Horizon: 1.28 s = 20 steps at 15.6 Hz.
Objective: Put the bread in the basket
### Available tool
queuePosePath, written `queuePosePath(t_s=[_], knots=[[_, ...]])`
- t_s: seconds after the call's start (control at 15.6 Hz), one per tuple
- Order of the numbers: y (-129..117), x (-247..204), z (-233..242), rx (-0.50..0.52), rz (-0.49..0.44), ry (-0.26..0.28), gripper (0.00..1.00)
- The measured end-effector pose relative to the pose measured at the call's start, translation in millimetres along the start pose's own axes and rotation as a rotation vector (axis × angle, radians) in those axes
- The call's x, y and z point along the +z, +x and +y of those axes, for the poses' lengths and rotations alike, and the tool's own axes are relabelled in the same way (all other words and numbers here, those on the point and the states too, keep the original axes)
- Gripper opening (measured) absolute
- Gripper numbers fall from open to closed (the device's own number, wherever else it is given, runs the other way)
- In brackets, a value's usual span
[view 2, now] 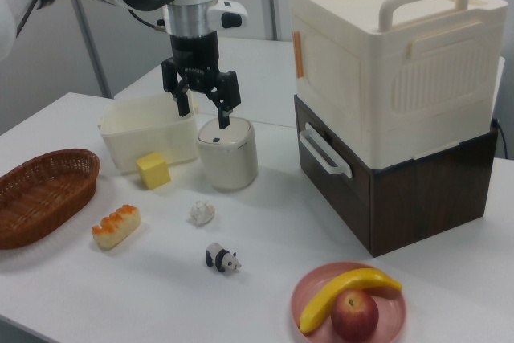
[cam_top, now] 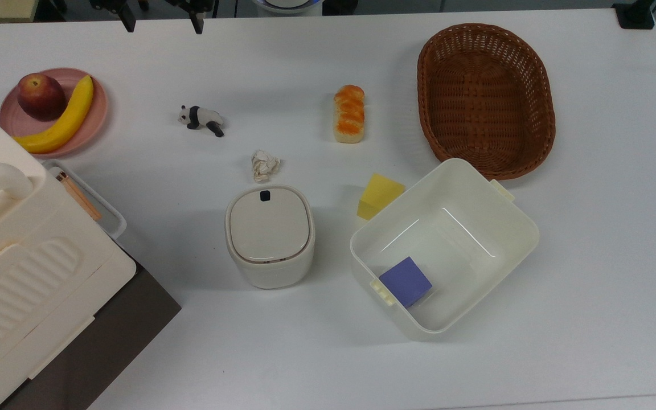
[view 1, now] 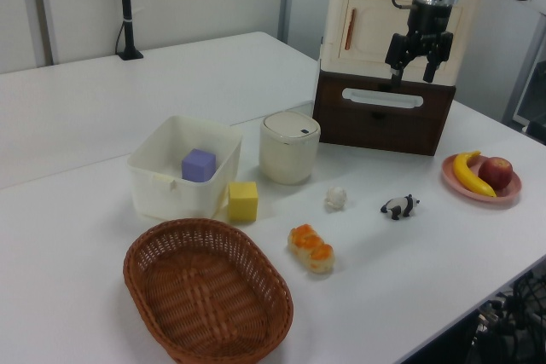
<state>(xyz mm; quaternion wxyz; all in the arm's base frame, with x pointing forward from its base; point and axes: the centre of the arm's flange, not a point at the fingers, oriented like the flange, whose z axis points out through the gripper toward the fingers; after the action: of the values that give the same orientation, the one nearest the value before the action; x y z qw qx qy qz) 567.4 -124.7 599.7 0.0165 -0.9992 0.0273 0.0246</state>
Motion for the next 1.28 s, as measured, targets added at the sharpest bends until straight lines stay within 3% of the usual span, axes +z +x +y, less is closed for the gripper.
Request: queuePosePath(t_s=[0.38, 0.64, 0.9, 1.28], knots=[[7.6, 31.6, -40.6, -0.024, -0.065, -0.004, 1.0], [11.4, 79.6, -106.3, -0.035, -0.147, -0.038, 1.0], [11.5, 135.8, -175.3, -0.03, -0.151, -0.093, 1.0], [9.1, 214.5, -230.9, -0.041, -0.221, -0.148, 1.0]])
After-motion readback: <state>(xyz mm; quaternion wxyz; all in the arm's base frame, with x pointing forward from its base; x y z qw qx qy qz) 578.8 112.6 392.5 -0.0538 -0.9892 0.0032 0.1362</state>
